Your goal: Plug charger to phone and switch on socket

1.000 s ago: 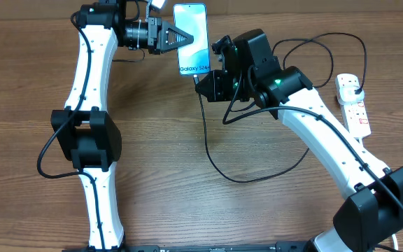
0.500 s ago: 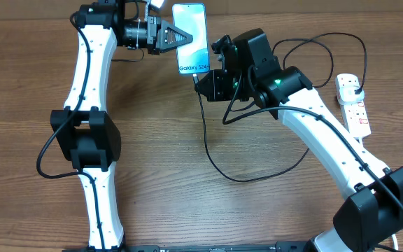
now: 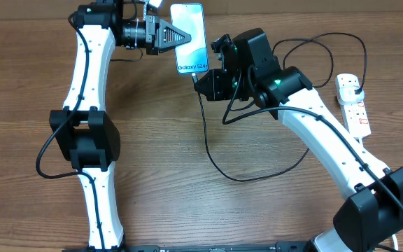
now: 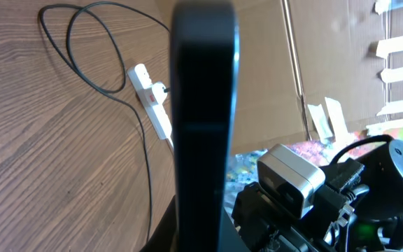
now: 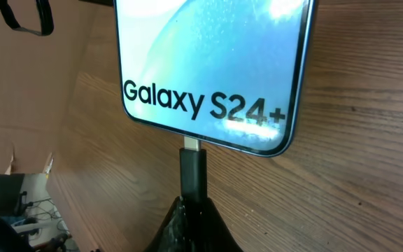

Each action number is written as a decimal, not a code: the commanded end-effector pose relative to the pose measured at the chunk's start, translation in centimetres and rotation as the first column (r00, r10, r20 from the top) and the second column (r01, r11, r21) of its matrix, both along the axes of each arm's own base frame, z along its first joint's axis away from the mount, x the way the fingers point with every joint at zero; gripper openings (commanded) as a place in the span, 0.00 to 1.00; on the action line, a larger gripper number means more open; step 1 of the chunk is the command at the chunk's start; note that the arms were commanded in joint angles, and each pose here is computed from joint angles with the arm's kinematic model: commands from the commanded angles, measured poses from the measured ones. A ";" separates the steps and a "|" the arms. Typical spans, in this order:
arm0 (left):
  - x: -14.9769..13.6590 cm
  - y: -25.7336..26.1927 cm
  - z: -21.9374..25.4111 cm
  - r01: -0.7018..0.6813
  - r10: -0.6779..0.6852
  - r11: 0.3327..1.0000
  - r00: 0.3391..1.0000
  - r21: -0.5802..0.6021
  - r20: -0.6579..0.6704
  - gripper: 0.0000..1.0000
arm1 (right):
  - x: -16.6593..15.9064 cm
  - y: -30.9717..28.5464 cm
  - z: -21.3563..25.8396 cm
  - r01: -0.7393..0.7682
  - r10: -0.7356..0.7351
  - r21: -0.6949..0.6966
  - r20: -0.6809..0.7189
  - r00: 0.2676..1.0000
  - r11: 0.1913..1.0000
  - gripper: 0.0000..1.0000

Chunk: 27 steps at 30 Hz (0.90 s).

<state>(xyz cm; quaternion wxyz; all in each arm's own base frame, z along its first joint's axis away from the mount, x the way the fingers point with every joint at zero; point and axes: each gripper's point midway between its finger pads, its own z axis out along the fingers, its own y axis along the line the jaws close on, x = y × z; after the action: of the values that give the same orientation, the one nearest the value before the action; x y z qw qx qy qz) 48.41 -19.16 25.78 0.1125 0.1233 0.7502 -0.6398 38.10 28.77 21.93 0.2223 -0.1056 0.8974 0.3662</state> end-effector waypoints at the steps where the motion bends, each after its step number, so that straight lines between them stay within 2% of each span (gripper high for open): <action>1: -1.6 -1.0 3.4 0.035 -0.036 0.998 0.999 -0.061 -0.015 0.04 | 1.8 -0.7 3.5 0.070 -0.072 0.025 0.116 0.991 0.997 0.04; 8: -1.6 -1.0 3.4 0.027 -0.031 0.998 0.997 -0.063 -0.075 0.04 | 2.2 -0.8 3.7 0.085 -0.087 0.024 0.131 0.987 0.996 0.04; 27: -1.8 -1.1 3.8 0.039 -0.045 0.995 0.997 -0.088 -0.059 0.04 | 2.9 -0.6 4.4 0.122 -0.130 0.063 0.133 0.983 0.991 0.04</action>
<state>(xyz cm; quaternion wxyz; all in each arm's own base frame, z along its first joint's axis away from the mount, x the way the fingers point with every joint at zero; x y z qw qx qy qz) 48.81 -18.38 25.70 0.0923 0.0859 0.7573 -0.6408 38.54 29.28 22.54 0.2288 -0.0857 0.8931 0.3777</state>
